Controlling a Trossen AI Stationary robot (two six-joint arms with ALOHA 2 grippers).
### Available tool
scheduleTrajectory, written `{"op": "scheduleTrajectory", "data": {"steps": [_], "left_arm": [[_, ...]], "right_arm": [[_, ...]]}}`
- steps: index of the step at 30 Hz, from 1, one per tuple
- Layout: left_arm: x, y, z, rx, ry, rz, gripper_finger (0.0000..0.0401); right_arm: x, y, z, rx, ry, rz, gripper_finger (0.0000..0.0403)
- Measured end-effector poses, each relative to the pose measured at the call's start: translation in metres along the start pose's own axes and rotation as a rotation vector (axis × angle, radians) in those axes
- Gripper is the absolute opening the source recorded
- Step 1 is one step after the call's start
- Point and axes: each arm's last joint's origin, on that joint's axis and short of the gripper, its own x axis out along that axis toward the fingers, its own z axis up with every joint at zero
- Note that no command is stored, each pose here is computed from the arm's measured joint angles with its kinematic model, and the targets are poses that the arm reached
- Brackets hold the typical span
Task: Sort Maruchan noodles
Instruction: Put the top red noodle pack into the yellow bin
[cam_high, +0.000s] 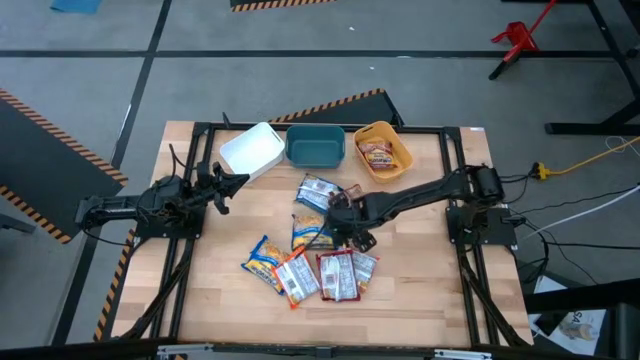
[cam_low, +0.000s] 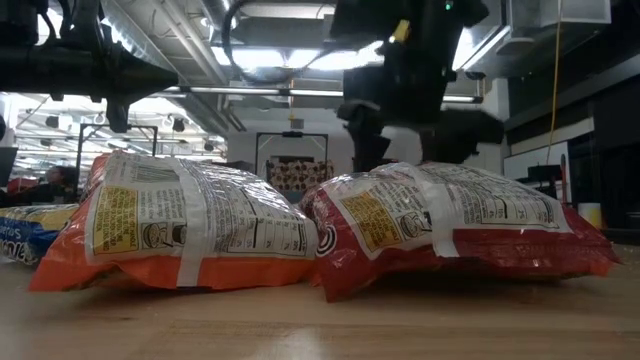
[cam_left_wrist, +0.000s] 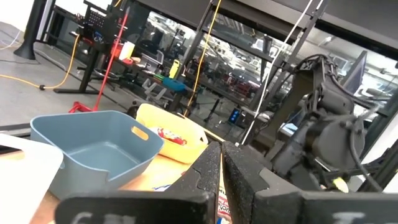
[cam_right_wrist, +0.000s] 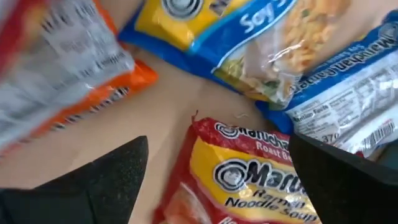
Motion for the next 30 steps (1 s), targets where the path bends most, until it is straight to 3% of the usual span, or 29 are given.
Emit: {"op": "scheduleTrajectory", "data": {"steps": [6, 10, 15, 24, 30], "left_arm": [[0.0, 0.001, -0.002, 0.012, 0.022, 0.01, 0.0011], [0.0, 0.001, -0.002, 0.012, 0.022, 0.01, 0.0011], [0.0, 0.001, -0.002, 0.013, 0.022, 0.011, 0.0011], [0.0, 0.001, -0.002, 0.015, 0.021, 0.013, 0.0011], [0.0, 0.001, -0.002, 0.013, 0.02, 0.013, 0.0011]], "right_arm": [[0.02, 0.0, -0.002, -0.057, 0.09, -0.022, 0.0371], [0.029, -0.001, -0.004, -0.054, 0.121, -0.028, 0.0337], [0.029, 0.0, -0.004, -0.016, 0.128, -0.04, 0.0247], [0.029, 0.001, -0.003, 0.049, 0.111, -0.011, 0.0029], [0.029, 0.001, -0.003, 0.079, 0.109, -0.008, 0.0007]]}}
